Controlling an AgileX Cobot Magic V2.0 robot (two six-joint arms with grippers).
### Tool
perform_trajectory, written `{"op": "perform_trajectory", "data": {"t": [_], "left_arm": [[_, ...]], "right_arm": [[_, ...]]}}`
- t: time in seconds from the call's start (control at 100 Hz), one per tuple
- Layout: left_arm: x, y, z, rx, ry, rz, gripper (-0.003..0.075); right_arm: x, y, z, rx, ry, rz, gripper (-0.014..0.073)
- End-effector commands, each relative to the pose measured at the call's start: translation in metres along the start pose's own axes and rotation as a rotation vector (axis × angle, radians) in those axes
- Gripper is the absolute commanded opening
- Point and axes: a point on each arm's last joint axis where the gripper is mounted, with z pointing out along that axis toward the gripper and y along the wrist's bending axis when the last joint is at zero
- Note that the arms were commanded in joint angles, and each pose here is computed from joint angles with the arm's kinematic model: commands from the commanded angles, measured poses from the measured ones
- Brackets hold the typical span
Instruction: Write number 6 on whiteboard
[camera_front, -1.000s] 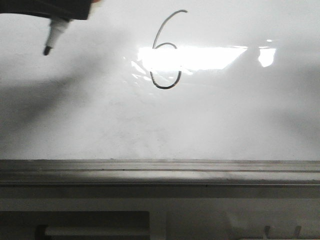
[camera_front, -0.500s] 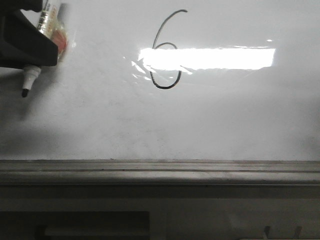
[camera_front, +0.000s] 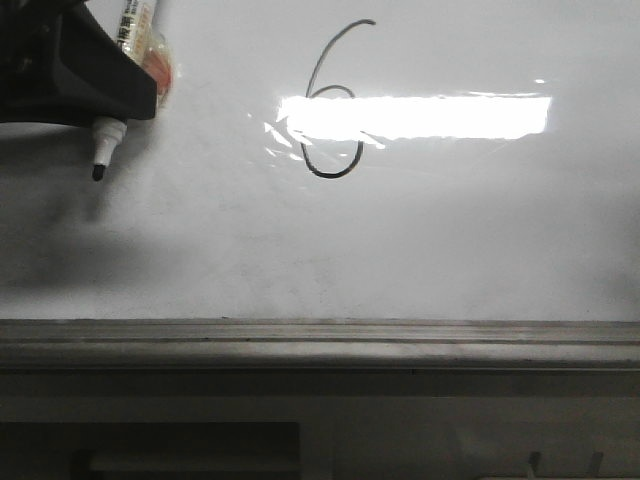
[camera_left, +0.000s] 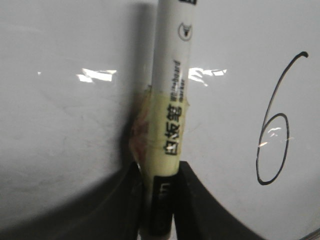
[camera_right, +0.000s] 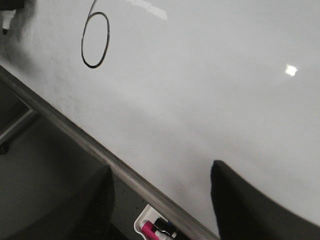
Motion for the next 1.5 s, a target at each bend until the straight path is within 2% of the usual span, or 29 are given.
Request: {"op": "perform_trajectory", "data": {"t": [0.0, 0.01, 0.12, 0.24, 0.48, 0.59, 0.71, 0.79, 0.87, 0.94, 1.03, 1.11, 1.27, 1.37, 1.49], "left_arm": [[-0.009, -0.004, -0.002, 0.017, -0.029, -0.018, 0.0211], [-0.009, -0.004, -0.002, 0.017, -0.028, -0.02, 0.0251], [-0.009, -0.004, -0.002, 0.017, -0.027, -0.027, 0.0439], [-0.011, -0.004, -0.004, 0.022, -0.039, 0.0, 0.0552], [-0.02, -0.001, -0.034, 0.042, -0.14, 0.065, 0.0569], [-0.018, 0.004, -0.055, 0.052, -0.195, 0.14, 0.0568], [-0.016, 0.009, -0.081, 0.069, -0.275, 0.238, 0.0568], [-0.017, 0.011, -0.095, 0.082, -0.327, 0.264, 0.0566], [-0.018, 0.013, -0.109, 0.097, -0.377, 0.265, 0.0522], [-0.018, 0.014, -0.118, 0.106, -0.413, 0.273, 0.0416], [-0.012, 0.018, -0.125, 0.111, -0.432, 0.282, 0.0202], [-0.001, 0.023, -0.127, 0.115, -0.431, 0.313, -0.0015], [0.03, 0.032, -0.131, 0.178, -0.426, 0.395, -0.002], [0.045, 0.04, -0.137, 0.197, -0.452, 0.408, -0.002], [0.058, 0.048, -0.145, 0.208, -0.505, 0.401, -0.002]], "right_arm": [[-0.011, -0.001, -0.006, 0.026, -0.081, 0.017, 0.0382], [-0.011, -0.001, -0.006, 0.026, -0.081, 0.017, 0.0382], [-0.011, -0.001, -0.006, 0.026, -0.081, 0.017, 0.0382], [-0.011, -0.001, -0.006, 0.026, -0.081, 0.017, 0.0382], [-0.01, 0.0, -0.006, 0.019, -0.074, 0.016, 0.0382], [-0.01, 0.0, -0.006, 0.013, -0.079, 0.022, 0.0382], [-0.019, 0.003, -0.012, 0.014, -0.19, 0.072, 0.0377], [-0.025, 0.005, -0.021, 0.04, -0.299, 0.087, 0.0333], [-0.028, 0.007, -0.03, 0.073, -0.365, 0.084, 0.0227], [-0.027, 0.01, -0.038, 0.097, -0.406, 0.064, 0.0097], [-0.018, 0.015, -0.045, 0.129, -0.449, 0.034, -0.0074], [-0.003, 0.02, -0.049, 0.165, -0.488, 0.021, -0.0066], [0.044, 0.027, -0.045, 0.257, -0.562, 0.009, -0.0066], [0.069, 0.033, -0.049, 0.315, -0.656, -0.006, -0.0066], [0.088, 0.039, -0.048, 0.316, -0.711, -0.007, -0.0066]]}}
